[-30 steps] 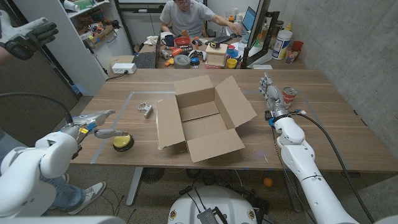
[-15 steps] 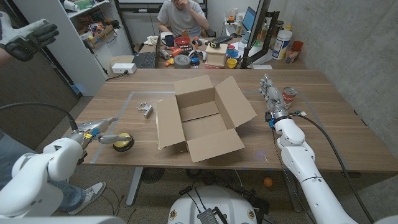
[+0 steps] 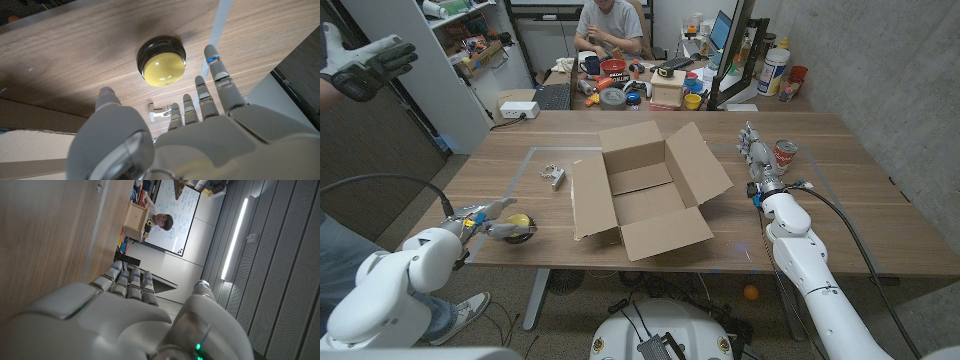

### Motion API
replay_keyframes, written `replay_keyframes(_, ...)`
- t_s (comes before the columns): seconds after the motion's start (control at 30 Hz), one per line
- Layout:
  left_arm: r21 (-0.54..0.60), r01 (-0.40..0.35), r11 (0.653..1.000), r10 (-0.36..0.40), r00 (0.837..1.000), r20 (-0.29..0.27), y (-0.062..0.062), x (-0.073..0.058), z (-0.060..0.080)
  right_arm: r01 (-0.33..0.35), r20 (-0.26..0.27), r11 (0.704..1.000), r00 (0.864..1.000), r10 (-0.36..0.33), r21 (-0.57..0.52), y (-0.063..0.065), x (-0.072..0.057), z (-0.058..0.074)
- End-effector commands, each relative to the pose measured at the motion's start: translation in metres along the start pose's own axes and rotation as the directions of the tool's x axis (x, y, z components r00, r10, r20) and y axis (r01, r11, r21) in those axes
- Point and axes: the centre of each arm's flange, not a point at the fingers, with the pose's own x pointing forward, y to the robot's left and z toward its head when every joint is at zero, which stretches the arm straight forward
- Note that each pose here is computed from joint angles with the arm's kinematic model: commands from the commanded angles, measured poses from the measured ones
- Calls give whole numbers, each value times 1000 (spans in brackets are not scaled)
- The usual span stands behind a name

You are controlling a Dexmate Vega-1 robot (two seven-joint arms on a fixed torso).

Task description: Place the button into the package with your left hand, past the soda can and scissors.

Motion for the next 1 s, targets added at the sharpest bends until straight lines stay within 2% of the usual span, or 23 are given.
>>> replay_keyframes(0.03,-47,34,998,-34,999,-13,-9,10,-2,4,-13,1000,1000,-3,2,-3,-1,-5)
replay_keyframes(0.2,-90,15,996,-19,999,-44,-1,15,-17,7,-26,1000,1000,-7,0,-5,-2,-8)
replay_keyframes(0.33,-104,18,994,-24,998,-59,0,18,-22,12,-32,1000,999,-12,1,-7,-3,-10)
replay_keyframes(0.77,-128,59,990,-65,997,-45,-14,30,-19,11,-31,1000,999,-11,1,-8,-1,-11)
replay_keyframes(1.0,-129,68,989,-74,996,-39,-17,33,-13,10,-41,1000,999,-10,10,-10,-1,-19)
